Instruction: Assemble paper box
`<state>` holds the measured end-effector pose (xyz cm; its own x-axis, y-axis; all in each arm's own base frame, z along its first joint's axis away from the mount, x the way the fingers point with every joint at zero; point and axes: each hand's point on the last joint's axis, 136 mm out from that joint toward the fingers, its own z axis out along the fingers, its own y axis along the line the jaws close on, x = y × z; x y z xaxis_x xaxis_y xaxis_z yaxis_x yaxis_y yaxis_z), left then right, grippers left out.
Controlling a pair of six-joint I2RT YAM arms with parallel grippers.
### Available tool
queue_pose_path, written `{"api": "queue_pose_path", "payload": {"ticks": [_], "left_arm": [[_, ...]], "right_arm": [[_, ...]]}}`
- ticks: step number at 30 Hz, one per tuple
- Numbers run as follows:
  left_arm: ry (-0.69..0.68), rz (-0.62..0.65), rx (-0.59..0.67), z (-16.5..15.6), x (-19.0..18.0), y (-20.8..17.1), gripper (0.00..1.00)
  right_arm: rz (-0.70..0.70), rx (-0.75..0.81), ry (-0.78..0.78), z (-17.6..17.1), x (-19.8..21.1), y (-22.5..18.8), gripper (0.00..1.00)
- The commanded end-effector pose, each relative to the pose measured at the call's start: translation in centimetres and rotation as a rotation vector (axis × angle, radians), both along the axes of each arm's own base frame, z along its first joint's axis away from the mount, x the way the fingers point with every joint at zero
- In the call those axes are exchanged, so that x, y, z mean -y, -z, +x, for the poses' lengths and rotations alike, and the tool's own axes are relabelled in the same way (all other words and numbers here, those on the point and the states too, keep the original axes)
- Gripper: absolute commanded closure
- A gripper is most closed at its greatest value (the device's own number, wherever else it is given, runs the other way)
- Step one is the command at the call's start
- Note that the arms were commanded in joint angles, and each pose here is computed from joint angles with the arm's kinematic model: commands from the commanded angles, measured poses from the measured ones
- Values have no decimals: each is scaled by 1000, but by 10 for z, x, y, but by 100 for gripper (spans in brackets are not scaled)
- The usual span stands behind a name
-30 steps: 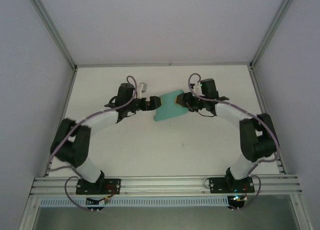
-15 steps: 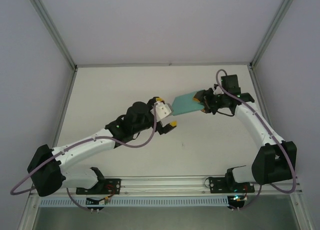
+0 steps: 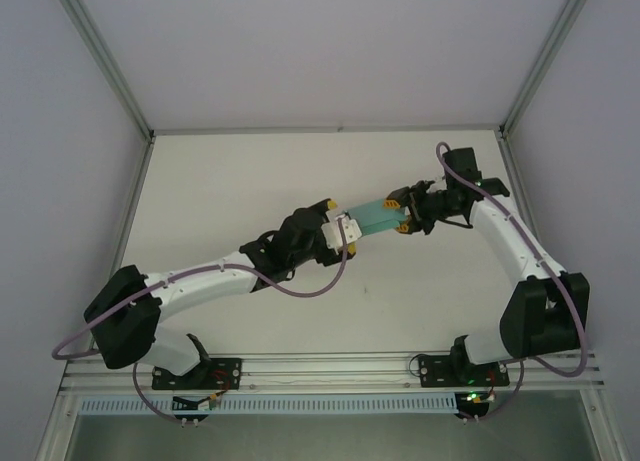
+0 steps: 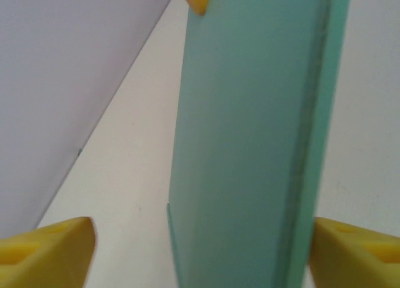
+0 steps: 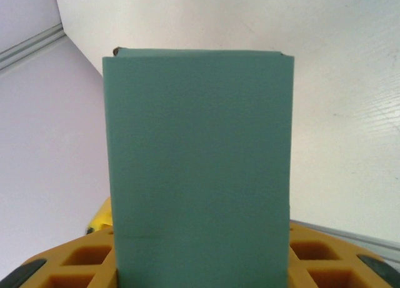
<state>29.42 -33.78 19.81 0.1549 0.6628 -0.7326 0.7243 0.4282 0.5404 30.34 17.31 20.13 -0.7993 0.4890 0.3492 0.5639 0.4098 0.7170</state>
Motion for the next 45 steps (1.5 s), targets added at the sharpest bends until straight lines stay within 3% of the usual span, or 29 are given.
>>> {"api": "queue_pose_path", "payload": {"ticks": [1, 9, 14, 25, 29, 33, 35, 38, 40, 45], "left_arm": [[11, -21, 55, 5, 8, -13, 23], [72, 5, 14, -2, 18, -5, 22], [79, 27, -2, 0, 22, -1, 41], [50, 42, -6, 3, 17, -2, 64], [35, 46, -14, 2, 12, -2, 68], [47, 89, -64, -6, 3, 4, 73], [58, 116, -141, -10, -5, 10, 75], [90, 122, -292, -19, -19, 15, 78], [124, 134, -406, -28, -32, 23, 72], [104, 216, -565, -32, -52, 36, 72]], "right_arm": [[56, -63, -13, -6, -7, -4, 60], [66, -65, -10, -1, -8, -7, 61], [70, -68, -20, -3, -9, -8, 59], [72, -13, -46, -1, -10, -15, 54], [4, 61, -63, 1, -4, -18, 40], [-174, 278, -73, 19, 16, -21, 16], [-309, 466, -69, 35, 32, -30, 0], [-499, 772, -80, 50, 53, -44, 0], [-584, 925, -92, 52, 60, -50, 0], [-626, 1160, -286, 27, 50, -60, 0]]}}
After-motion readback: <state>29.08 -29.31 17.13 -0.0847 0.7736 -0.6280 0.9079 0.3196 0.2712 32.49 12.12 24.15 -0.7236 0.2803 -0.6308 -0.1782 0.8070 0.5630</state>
